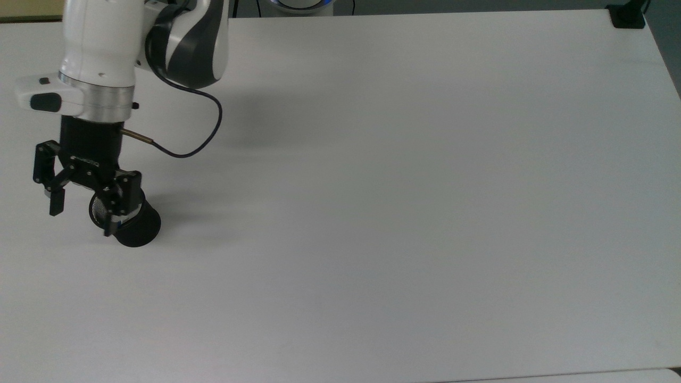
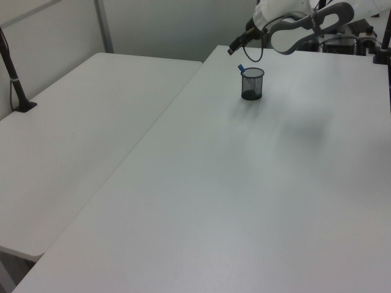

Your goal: Insert the marker

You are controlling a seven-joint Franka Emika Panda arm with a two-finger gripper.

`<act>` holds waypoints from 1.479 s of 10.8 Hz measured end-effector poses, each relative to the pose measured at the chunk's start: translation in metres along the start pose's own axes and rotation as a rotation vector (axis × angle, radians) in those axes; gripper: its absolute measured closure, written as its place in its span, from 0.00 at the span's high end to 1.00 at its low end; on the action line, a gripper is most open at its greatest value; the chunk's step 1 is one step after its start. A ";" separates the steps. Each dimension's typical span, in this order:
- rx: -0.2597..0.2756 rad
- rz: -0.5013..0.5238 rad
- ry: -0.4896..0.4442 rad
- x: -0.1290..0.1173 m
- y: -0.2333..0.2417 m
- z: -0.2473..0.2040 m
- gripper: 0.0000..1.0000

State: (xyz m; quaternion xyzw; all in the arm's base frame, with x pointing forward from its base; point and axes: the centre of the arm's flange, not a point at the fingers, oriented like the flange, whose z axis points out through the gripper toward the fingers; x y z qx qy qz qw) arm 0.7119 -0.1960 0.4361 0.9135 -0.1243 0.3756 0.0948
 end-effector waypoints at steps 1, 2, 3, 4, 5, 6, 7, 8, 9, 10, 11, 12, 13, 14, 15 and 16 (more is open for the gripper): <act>0.022 -0.024 -0.046 0.000 -0.026 -0.004 1.00; 0.041 -0.053 -0.112 0.000 -0.054 -0.011 1.00; 0.063 -0.097 -0.216 -0.001 -0.093 -0.029 1.00; 0.082 -0.139 -0.298 -0.002 -0.127 -0.051 1.00; 0.099 -0.184 -0.372 -0.003 -0.159 -0.080 1.00; 0.113 -0.224 -0.434 -0.006 -0.184 -0.108 1.00; 0.120 -0.257 -0.490 -0.010 -0.202 -0.136 1.00; 0.119 -0.278 -0.542 -0.013 -0.209 -0.156 1.00; 0.113 -0.285 -0.585 -0.014 -0.207 -0.173 1.00; 0.103 -0.282 -0.624 -0.012 -0.198 -0.190 1.00; 0.090 -0.275 -0.671 -0.011 -0.185 -0.210 1.00; 0.089 -0.264 -0.709 -0.010 -0.173 -0.230 1.00; 0.097 -0.250 -0.732 -0.008 -0.162 -0.248 1.00; 0.109 -0.247 -0.746 -0.007 -0.154 -0.261 1.00; 0.115 -0.246 -0.754 -0.007 -0.148 -0.268 1.00; 0.117 -0.244 -0.754 -0.007 -0.145 -0.270 1.00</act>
